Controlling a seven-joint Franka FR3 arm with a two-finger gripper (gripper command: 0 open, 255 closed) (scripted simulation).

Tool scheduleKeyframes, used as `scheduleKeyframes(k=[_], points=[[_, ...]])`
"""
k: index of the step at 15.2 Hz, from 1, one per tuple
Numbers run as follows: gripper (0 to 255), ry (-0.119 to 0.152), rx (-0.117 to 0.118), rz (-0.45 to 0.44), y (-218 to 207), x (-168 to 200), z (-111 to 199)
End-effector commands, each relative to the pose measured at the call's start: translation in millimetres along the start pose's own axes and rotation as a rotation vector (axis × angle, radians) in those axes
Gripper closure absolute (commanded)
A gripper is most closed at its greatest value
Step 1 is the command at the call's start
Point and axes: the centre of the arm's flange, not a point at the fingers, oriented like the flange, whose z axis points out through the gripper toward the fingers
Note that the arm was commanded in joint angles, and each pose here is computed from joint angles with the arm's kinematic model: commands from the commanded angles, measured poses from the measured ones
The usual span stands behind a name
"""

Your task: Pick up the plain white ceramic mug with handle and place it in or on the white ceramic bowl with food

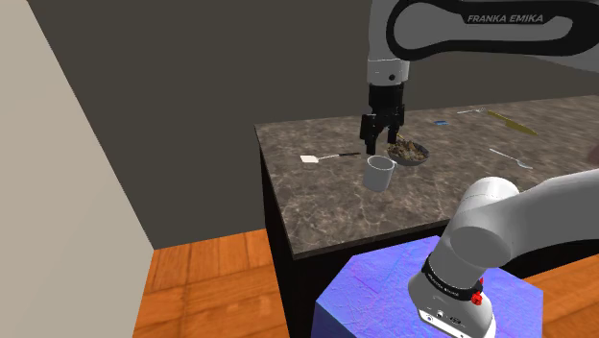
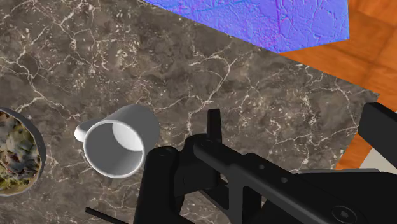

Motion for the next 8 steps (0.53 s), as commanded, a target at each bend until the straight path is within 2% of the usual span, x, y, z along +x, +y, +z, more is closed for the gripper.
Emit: scheduleKeyframes(k=[1, 8], points=[[0, 0.000, 0.000, 0.000, 0.0, 0.0, 0.0], [0, 0.042, -0.005, -0.020, 58.2, 35.7, 57.4]])
